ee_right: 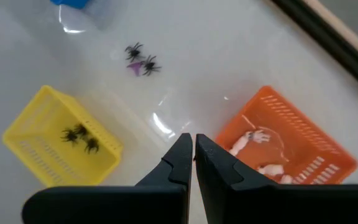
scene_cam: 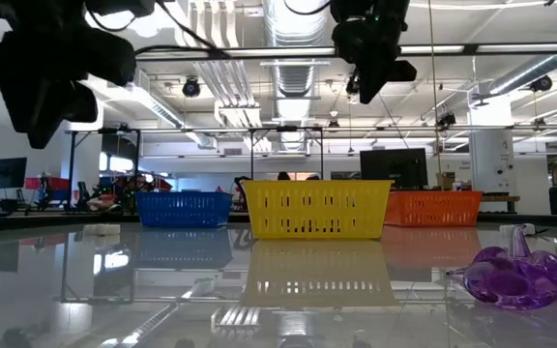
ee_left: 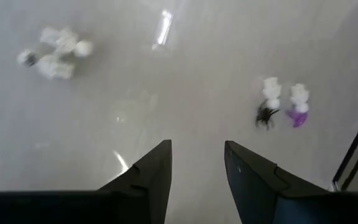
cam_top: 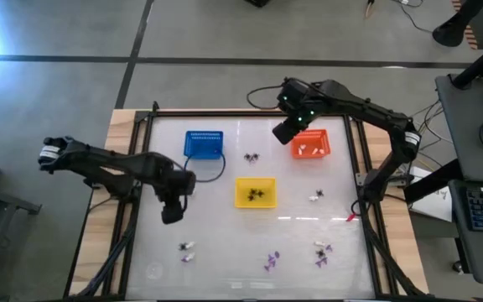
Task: Sort Halloween decoration
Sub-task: Put the black spider toy into the yellow bin
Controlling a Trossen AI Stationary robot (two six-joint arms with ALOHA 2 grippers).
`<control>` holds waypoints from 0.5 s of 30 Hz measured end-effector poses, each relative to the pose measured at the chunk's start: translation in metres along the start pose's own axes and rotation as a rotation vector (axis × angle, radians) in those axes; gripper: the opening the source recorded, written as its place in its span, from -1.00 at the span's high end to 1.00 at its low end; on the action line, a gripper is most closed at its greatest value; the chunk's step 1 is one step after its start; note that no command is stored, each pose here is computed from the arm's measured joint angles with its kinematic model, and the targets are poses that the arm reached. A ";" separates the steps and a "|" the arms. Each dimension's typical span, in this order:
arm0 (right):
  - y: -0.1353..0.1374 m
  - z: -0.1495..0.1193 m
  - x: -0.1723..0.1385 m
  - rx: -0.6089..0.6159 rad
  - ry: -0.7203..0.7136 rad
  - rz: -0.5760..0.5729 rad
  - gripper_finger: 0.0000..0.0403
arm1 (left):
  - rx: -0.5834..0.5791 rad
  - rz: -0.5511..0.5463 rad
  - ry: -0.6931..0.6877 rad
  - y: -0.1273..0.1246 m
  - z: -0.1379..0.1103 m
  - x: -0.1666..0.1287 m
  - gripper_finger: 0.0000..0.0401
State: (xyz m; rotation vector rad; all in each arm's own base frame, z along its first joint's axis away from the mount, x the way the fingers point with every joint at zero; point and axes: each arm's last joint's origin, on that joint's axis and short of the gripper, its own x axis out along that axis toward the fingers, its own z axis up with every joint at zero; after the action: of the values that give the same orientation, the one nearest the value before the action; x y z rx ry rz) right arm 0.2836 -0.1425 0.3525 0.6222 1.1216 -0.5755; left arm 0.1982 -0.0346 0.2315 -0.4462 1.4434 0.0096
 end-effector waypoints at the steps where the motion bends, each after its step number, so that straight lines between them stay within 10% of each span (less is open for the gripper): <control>1: 0.004 -0.002 0.000 0.005 0.006 0.003 0.94 | 0.007 0.000 -0.015 -0.004 -0.001 0.003 0.35; 15: 0.052 -0.038 -0.015 0.022 0.052 0.043 0.94 | 0.010 -0.097 -0.107 -0.036 -0.021 0.049 0.35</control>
State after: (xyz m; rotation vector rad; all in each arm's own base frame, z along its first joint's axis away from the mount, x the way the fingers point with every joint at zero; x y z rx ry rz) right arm 0.2906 -0.0776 0.3628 0.6816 1.1489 -0.5377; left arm 0.1946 -0.0870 0.1943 -0.5003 1.3154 -0.0508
